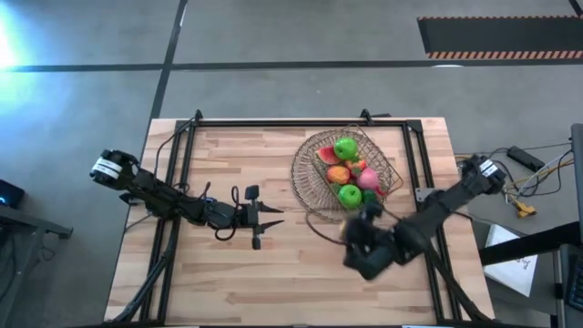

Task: Build produce basket
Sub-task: Put the orange mango into the gold mesh basket

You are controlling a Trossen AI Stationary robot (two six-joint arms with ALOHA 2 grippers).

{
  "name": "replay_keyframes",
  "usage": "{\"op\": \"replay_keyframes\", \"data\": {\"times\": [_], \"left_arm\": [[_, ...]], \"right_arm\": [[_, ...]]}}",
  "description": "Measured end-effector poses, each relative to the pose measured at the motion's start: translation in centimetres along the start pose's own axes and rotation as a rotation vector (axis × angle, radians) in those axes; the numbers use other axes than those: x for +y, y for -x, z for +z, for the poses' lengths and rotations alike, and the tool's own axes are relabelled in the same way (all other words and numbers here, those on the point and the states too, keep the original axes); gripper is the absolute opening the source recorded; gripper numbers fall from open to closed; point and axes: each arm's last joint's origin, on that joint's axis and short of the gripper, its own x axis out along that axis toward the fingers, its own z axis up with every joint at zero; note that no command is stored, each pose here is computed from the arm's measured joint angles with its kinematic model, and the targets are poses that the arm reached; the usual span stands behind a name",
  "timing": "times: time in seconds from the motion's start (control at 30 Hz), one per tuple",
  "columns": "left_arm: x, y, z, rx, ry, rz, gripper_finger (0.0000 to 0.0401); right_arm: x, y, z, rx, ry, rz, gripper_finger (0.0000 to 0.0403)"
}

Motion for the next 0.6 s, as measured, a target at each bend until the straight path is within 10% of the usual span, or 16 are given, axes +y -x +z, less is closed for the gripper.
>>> {"op": "replay_keyframes", "data": {"times": [0.33,0.6], "left_arm": [[0.0,0.0,0.0,0.000,-0.001,0.000,0.0102],[0.0,0.0,-0.1,0.008,-0.004,-0.001,0.0102]], "right_arm": [[-9.9,-5.1,7.1,0.107,0.100,-0.230,0.0236],[-15.2,-9.0,6.6,0.339,0.185,-0.122,0.0237]]}}
